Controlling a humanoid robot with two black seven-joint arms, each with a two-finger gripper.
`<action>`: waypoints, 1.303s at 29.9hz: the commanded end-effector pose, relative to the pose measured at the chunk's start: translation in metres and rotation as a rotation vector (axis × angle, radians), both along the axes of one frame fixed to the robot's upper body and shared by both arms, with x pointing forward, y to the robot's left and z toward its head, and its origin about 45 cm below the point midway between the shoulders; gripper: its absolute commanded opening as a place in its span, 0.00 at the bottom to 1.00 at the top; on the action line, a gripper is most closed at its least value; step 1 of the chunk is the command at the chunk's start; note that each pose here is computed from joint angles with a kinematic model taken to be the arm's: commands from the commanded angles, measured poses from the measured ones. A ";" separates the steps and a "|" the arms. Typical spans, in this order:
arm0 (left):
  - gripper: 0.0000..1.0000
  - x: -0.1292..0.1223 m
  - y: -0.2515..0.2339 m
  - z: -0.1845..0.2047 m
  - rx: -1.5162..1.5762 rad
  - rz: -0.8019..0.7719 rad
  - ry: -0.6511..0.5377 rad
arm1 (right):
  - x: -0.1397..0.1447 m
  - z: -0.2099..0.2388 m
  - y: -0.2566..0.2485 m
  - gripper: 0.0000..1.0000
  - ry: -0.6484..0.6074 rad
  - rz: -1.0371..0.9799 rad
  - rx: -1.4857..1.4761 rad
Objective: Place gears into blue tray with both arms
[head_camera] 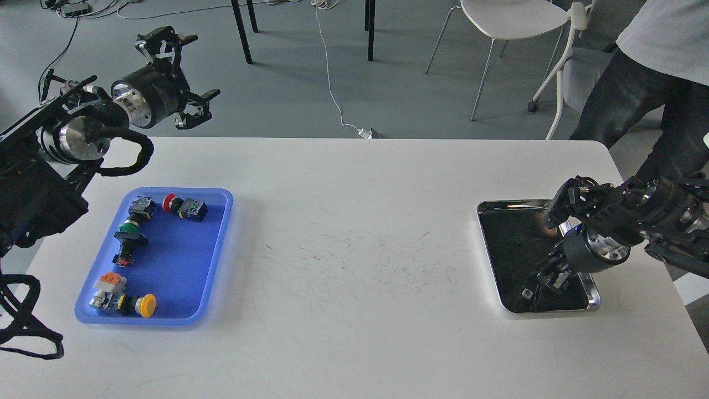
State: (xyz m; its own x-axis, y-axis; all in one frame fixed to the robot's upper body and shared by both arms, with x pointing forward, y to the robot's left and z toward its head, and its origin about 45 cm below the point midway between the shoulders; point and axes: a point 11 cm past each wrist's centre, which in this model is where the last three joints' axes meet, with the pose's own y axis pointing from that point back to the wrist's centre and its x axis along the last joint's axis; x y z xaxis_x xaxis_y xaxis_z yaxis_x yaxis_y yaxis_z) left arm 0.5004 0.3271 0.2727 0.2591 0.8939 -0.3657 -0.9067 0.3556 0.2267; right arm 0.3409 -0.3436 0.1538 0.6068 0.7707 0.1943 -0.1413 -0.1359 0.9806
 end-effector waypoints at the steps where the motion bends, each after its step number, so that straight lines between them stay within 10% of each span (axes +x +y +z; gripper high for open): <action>1: 0.99 0.000 0.001 0.000 0.000 0.001 0.000 | -0.001 0.000 -0.001 0.02 0.002 -0.003 -0.002; 24: 0.99 -0.001 0.017 0.007 0.026 0.023 -0.007 | 0.080 0.110 0.100 0.02 -0.254 0.061 0.246; 39: 0.99 -0.007 0.043 0.021 0.061 0.040 -0.030 | 0.082 0.124 0.206 0.02 -0.276 0.214 0.424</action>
